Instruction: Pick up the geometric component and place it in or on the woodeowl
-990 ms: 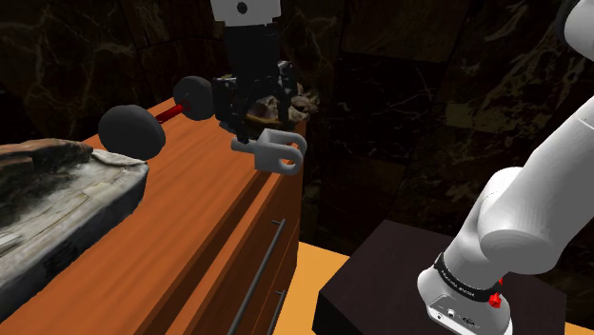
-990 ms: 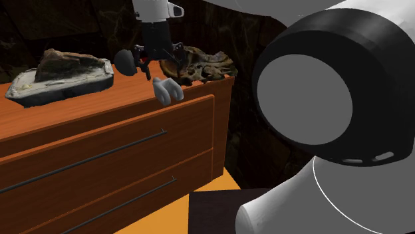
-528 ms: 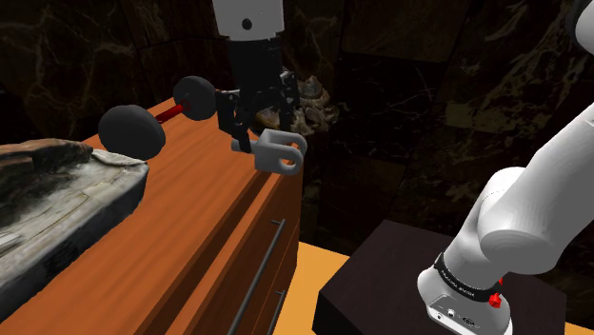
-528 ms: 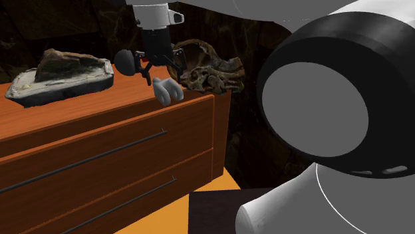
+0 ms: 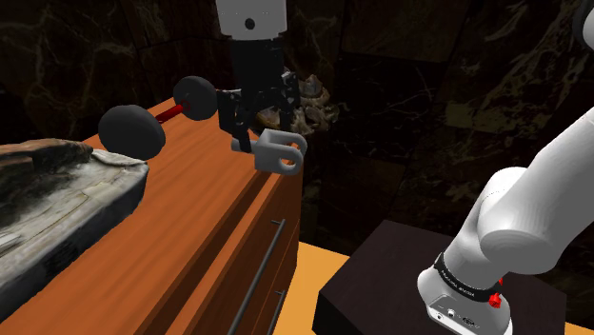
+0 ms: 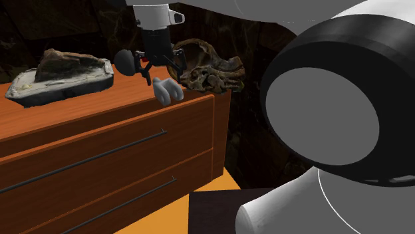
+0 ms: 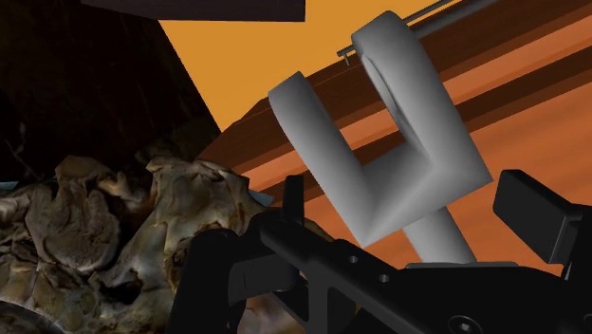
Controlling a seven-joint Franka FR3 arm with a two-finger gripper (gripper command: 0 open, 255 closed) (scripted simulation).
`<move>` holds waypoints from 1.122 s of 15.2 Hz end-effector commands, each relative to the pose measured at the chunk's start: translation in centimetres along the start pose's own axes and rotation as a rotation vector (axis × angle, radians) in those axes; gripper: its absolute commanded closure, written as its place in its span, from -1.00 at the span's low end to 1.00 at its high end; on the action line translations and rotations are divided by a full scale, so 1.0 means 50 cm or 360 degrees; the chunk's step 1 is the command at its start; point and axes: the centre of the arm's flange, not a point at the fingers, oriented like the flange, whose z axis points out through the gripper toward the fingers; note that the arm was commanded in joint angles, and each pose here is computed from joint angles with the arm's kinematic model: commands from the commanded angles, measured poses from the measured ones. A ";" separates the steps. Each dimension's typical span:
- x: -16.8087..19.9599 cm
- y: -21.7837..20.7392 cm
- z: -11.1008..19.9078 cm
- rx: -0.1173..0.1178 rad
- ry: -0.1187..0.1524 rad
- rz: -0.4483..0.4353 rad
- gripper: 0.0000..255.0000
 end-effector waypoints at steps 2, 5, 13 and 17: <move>0.013 -0.002 0.034 -0.0016 -0.0063 -0.0002 1.00; 0.020 -0.003 0.032 -0.0016 -0.0062 -0.0001 1.00; 0.020 0.001 -0.035 -0.0015 -0.0063 -0.0002 1.00; 0.017 0.001 -0.077 -0.0015 -0.0063 -0.0002 1.00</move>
